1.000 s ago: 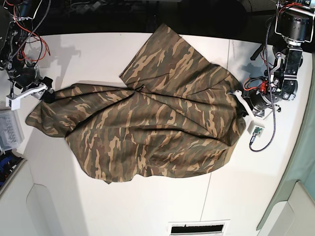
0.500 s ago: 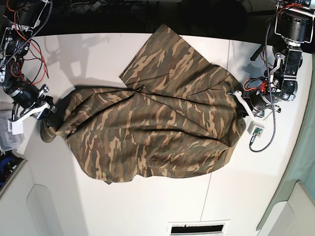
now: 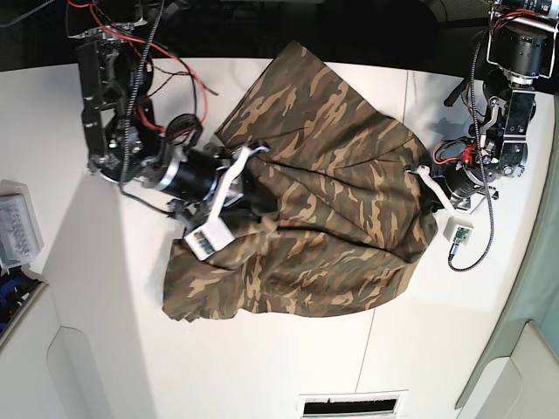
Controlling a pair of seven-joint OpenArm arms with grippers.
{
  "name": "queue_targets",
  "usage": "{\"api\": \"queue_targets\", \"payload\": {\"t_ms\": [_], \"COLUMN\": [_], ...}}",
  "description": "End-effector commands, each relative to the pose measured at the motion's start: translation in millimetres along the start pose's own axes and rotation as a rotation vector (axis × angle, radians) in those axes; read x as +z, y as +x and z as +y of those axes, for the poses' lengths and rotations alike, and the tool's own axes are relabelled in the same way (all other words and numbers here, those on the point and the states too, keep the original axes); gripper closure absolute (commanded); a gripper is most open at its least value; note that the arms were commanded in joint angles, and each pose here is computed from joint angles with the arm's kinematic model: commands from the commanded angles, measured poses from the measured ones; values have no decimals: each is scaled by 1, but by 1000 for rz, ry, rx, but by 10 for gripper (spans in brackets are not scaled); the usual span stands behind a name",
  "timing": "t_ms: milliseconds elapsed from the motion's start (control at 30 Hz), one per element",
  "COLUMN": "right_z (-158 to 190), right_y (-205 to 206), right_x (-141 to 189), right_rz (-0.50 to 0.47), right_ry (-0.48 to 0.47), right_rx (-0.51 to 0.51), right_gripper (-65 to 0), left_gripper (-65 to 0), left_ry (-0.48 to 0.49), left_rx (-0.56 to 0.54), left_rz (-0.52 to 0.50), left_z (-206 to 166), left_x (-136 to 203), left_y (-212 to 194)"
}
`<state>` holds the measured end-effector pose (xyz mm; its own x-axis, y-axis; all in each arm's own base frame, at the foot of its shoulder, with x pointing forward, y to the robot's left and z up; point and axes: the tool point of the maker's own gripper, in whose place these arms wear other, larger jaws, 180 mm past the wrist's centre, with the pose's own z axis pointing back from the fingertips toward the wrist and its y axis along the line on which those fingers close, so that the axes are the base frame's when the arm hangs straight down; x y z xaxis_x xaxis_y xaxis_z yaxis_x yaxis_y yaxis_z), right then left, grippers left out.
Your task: Layout the t-shirt on the table in an organized manner, then fold the t-shirt properly
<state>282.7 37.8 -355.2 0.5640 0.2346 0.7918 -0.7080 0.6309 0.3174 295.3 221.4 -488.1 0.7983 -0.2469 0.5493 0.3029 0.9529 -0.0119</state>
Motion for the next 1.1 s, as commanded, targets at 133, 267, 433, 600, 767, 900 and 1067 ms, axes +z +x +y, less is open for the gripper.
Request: {"api": "queue_targets", "payload": {"t_ms": [133,267,433,600,767,900,1067], "right_z": [20,18,-8,-59,-80,-83,-58], "right_y": [1,3,10,19,4,-5,-1], "right_x": [-21,-22,-13,11,-6,-41,-70], "right_rz": [-12,-20,-53,-138,-136,-99,-86], "right_ry": [18,10,-77,-237,-256,-221,-117], "right_rx": [100,104,41,-70,-156,-211,-231], "right_gripper": [-341,-345,-344,-343,-343,-343,-339], "left_gripper": [0,0,0,0,0,0,0], "left_ry": [20,23,25,24,23,23,23], "left_rx": [-30,-31,-31,-31,-31,-31,-31], "left_rz": [219,220,221,230,233,233,233], "left_z": [1,2,3,3,3,2,3], "left_x": [1,1,2,2,2,2,2], "left_y": [-54,-54,-55,-57,-58,-58,-58]}}
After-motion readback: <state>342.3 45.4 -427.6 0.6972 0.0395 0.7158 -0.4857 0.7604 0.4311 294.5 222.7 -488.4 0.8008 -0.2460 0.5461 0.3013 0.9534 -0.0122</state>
